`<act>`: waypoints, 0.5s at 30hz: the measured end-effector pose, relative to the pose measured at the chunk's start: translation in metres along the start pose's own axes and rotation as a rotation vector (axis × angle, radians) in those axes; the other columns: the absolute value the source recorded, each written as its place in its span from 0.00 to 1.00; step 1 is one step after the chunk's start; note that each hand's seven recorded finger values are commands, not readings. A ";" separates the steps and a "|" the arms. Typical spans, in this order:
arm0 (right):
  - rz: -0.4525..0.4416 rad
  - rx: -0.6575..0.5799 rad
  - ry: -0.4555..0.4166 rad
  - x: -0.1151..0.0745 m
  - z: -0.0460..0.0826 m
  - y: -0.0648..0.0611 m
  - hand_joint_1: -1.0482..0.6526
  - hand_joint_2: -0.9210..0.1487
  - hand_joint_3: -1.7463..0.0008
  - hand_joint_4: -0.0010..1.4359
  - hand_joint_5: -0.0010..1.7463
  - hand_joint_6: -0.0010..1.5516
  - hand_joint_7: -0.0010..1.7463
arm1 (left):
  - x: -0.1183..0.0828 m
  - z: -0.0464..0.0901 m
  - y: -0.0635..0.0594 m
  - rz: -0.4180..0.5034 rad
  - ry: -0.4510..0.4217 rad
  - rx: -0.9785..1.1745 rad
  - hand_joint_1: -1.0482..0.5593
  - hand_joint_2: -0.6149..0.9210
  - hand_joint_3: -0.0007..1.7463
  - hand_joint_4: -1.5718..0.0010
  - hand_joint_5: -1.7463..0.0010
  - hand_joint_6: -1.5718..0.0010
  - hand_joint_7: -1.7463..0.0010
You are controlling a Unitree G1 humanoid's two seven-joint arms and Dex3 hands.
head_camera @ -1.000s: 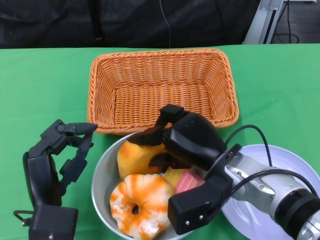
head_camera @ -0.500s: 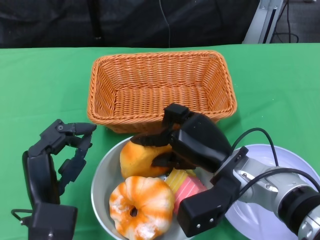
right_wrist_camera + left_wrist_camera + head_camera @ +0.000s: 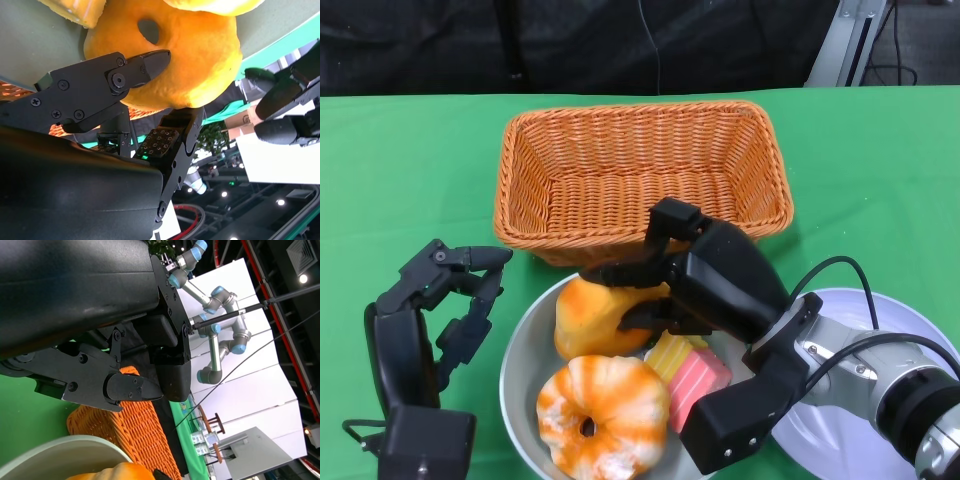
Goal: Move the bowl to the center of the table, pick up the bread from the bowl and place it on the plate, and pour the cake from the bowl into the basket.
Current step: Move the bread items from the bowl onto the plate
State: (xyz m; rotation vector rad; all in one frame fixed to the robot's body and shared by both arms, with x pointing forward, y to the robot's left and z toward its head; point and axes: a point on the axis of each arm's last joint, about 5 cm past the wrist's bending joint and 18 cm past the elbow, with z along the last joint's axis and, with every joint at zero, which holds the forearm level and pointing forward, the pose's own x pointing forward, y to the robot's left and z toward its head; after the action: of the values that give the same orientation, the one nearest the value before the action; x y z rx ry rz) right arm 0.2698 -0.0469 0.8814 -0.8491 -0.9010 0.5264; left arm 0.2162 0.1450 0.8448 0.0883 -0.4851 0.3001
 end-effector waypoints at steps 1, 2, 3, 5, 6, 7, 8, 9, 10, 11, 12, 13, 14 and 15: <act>-0.002 -0.001 0.000 0.000 0.000 0.000 0.52 0.00 0.95 0.48 0.88 0.75 0.06 | 0.000 0.000 0.000 0.000 0.000 0.000 0.54 1.00 0.15 0.48 0.26 0.43 0.52; -0.003 -0.002 -0.001 0.001 0.000 0.000 0.52 0.00 0.95 0.48 0.88 0.75 0.06 | 0.000 0.000 0.000 0.000 0.000 0.000 0.54 1.00 0.15 0.48 0.26 0.43 0.52; -0.006 -0.003 -0.001 0.001 0.000 -0.001 0.52 0.00 0.94 0.48 0.87 0.75 0.06 | 0.000 0.000 0.000 0.000 0.000 0.000 0.54 1.00 0.15 0.49 0.26 0.43 0.52; -0.009 -0.006 -0.002 0.002 -0.001 -0.001 0.52 0.00 0.94 0.49 0.86 0.74 0.06 | 0.000 0.000 0.000 0.000 0.000 -0.001 0.54 1.00 0.14 0.49 0.27 0.43 0.52; -0.012 -0.007 -0.002 0.002 -0.001 -0.002 0.52 0.00 0.94 0.49 0.86 0.74 0.06 | 0.000 0.000 0.000 0.000 0.000 -0.001 0.54 1.00 0.14 0.49 0.27 0.43 0.52; -0.014 -0.009 -0.002 0.002 -0.001 -0.002 0.52 0.00 0.95 0.50 0.82 0.74 0.06 | 0.000 0.000 0.000 0.000 0.000 0.000 0.54 1.00 0.14 0.48 0.27 0.43 0.52; -0.015 -0.010 -0.001 0.003 -0.002 -0.002 0.51 0.00 0.96 0.51 0.80 0.74 0.06 | 0.000 0.000 0.000 0.000 0.001 0.000 0.54 1.00 0.14 0.48 0.27 0.43 0.52; -0.019 -0.011 -0.001 0.003 -0.002 -0.003 0.51 0.00 0.96 0.52 0.80 0.74 0.06 | 0.000 0.000 0.000 0.000 0.001 0.001 0.54 1.00 0.14 0.48 0.27 0.43 0.52; -0.023 -0.012 0.000 0.004 -0.002 -0.004 0.51 0.00 0.96 0.52 0.80 0.74 0.06 | 0.000 0.000 0.001 -0.001 0.002 0.002 0.54 1.00 0.14 0.48 0.26 0.43 0.52; -0.027 -0.012 0.002 0.004 -0.003 -0.004 0.51 0.00 0.96 0.52 0.80 0.74 0.06 | 0.000 -0.001 0.001 -0.001 0.003 0.003 0.54 1.00 0.14 0.48 0.26 0.43 0.52; -0.030 -0.011 0.004 0.005 -0.003 -0.004 0.51 0.00 0.96 0.52 0.80 0.74 0.06 | 0.000 -0.001 0.001 -0.002 0.003 0.004 0.54 1.00 0.14 0.48 0.26 0.43 0.52; -0.032 -0.011 0.005 0.005 -0.003 -0.005 0.51 0.00 0.95 0.52 0.80 0.74 0.06 | 0.000 -0.001 0.001 -0.002 0.004 0.006 0.54 1.00 0.14 0.49 0.26 0.43 0.52; -0.034 -0.011 0.006 0.005 -0.003 -0.005 0.51 0.00 0.95 0.52 0.80 0.74 0.06 | 0.000 -0.001 0.001 -0.003 0.004 0.006 0.54 1.00 0.14 0.49 0.26 0.43 0.52; -0.036 -0.010 0.007 0.005 -0.003 -0.005 0.51 0.00 0.95 0.52 0.80 0.74 0.06 | 0.000 -0.001 0.002 -0.003 0.005 0.007 0.54 1.00 0.14 0.49 0.26 0.43 0.52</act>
State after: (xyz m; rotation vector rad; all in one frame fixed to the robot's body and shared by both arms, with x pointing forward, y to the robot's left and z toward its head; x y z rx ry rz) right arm 0.2751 -0.0471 0.8866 -0.8421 -0.9115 0.4882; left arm 0.2160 0.1467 0.8439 0.0953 -0.4791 0.2992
